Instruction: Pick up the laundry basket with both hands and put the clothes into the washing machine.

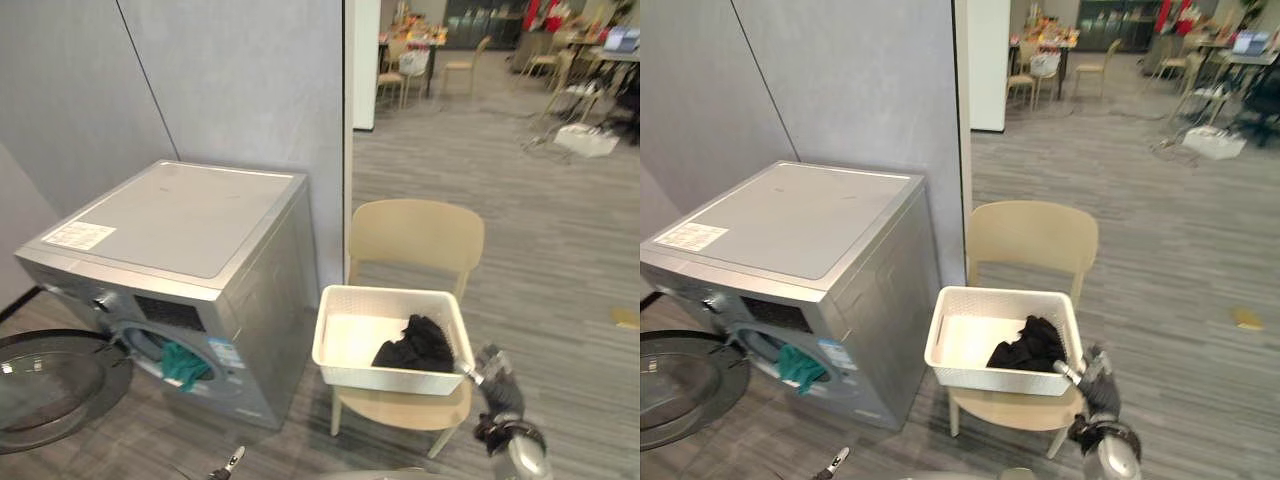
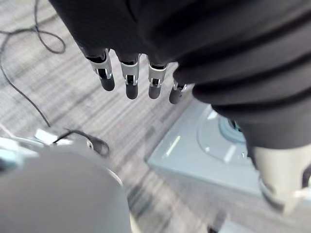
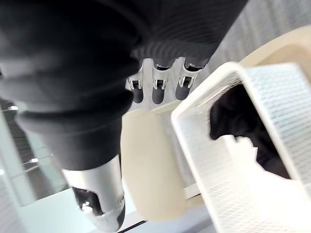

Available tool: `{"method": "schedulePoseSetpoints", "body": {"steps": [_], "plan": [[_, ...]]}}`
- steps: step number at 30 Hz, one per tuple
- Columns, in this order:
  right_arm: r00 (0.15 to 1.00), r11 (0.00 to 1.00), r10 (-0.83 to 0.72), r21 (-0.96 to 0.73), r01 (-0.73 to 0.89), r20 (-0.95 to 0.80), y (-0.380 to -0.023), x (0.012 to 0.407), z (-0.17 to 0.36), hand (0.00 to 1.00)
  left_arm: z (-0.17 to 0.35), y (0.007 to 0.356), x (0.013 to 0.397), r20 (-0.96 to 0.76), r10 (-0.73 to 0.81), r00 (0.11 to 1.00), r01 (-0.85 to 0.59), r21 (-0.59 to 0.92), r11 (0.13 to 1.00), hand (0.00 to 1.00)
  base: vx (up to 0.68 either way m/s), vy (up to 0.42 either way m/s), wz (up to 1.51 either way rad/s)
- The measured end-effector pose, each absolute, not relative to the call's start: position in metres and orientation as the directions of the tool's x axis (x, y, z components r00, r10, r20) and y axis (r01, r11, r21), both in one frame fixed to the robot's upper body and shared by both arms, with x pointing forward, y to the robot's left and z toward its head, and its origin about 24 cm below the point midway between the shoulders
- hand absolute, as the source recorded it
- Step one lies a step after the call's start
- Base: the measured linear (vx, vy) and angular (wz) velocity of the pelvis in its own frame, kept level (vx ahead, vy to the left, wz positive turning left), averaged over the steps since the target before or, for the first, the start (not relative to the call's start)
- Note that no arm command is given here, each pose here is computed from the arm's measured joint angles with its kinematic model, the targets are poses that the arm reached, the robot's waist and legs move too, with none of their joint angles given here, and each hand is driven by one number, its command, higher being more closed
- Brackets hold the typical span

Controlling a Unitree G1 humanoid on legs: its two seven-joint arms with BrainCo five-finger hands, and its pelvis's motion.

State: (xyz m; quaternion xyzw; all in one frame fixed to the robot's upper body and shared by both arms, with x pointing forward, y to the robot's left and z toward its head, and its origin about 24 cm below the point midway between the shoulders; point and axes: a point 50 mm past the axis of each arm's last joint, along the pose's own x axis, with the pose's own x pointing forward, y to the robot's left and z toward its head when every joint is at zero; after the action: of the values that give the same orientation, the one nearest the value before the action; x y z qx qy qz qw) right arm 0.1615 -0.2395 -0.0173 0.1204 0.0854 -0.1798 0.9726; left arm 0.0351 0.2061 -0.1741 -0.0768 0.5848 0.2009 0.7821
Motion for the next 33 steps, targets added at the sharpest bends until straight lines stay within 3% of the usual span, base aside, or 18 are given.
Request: {"method": "schedulePoseSetpoints", "body": {"steps": [4,6,11,16,23,28,33], "plan": [[0.934,0.917,-0.357,0.191,0.349,0.009,-0.241,0.169,0.026,0.0,-0.172,0.217,0.042,-0.935,0.246,0.255,-0.332,0.154,0.931,0.0,0.02,0.09,0.33],[0.938,0.931,-0.346,0.136,0.338,0.038,-0.242,0.17,0.031,0.0,-0.172,0.215,0.043,-0.934,0.243,0.262,-0.3,0.161,0.94,0.0,0.0,0.065,0.05],[0.967,0.956,-0.233,-0.16,0.248,0.106,-0.265,0.194,0.055,0.0,-0.168,0.218,0.053,-0.917,0.223,0.33,-0.189,0.168,0.968,0.0,0.04,0.022,0.01],[0.987,0.91,-0.144,-0.382,0.16,0.071,-0.3,0.249,0.076,0.0,-0.167,0.21,0.061,-0.914,0.164,0.372,-0.09,0.14,0.986,0.0,0.04,-0.002,0.13],[0.994,0.851,-0.077,-0.524,0.029,-0.071,-0.308,0.327,0.098,0.0,-0.163,0.199,0.079,-0.886,0.115,0.449,-0.071,0.093,0.993,0.0,0.07,-0.039,0.12],[0.992,0.834,-0.099,-0.55,0.038,-0.081,-0.31,0.346,0.116,0.0,-0.159,0.195,0.094,-0.861,0.104,0.498,-0.086,0.071,0.994,0.0,0.04,-0.029,0.06],[0.994,0.832,-0.045,-0.554,-0.018,-0.1,-0.29,0.356,0.112,0.0,-0.155,0.195,0.105,-0.835,0.107,0.54,-0.129,0.043,0.991,0.0,-0.02,-0.007,0.06]]}}
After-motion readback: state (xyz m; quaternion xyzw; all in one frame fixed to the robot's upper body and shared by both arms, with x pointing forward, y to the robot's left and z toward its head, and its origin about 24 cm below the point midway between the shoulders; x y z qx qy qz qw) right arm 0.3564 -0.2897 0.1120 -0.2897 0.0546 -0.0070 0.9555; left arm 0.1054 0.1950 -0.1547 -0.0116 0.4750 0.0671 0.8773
